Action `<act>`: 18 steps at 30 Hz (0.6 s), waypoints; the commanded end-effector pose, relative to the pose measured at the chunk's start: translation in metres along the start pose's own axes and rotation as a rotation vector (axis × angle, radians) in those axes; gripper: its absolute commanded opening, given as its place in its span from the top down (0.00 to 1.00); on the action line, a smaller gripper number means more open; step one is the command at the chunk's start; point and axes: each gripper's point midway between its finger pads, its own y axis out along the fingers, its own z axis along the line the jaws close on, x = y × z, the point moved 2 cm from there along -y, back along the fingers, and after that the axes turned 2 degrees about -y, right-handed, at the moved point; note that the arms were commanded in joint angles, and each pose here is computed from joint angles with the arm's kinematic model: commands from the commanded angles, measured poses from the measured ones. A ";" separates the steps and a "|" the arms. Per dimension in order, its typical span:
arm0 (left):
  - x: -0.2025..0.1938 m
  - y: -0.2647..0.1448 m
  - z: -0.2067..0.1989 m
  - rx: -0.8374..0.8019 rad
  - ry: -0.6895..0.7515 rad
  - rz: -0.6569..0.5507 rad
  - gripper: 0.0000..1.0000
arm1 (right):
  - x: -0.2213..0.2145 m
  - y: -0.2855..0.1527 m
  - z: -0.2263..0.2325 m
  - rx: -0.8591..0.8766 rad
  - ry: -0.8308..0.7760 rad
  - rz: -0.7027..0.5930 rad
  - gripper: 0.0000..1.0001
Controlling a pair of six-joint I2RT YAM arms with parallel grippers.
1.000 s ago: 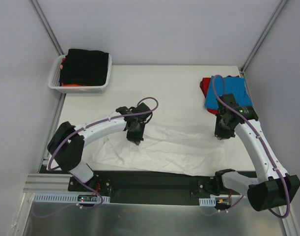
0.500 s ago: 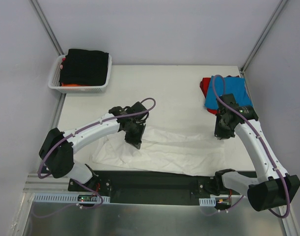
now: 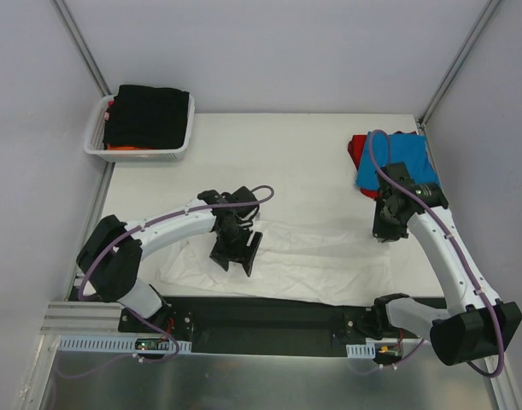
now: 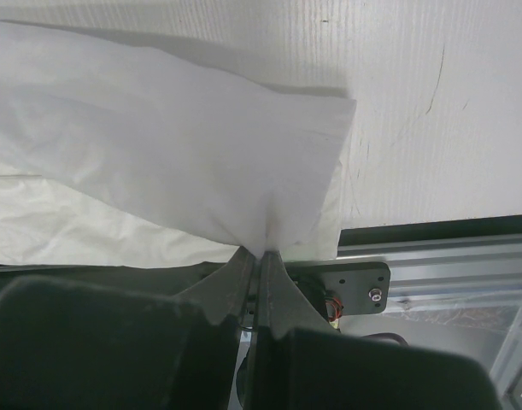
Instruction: Fold and stack the t-shirts
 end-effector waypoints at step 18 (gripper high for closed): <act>-0.023 -0.009 0.038 0.218 -0.152 -0.012 0.13 | -0.042 -0.013 -0.012 0.018 0.031 0.018 0.99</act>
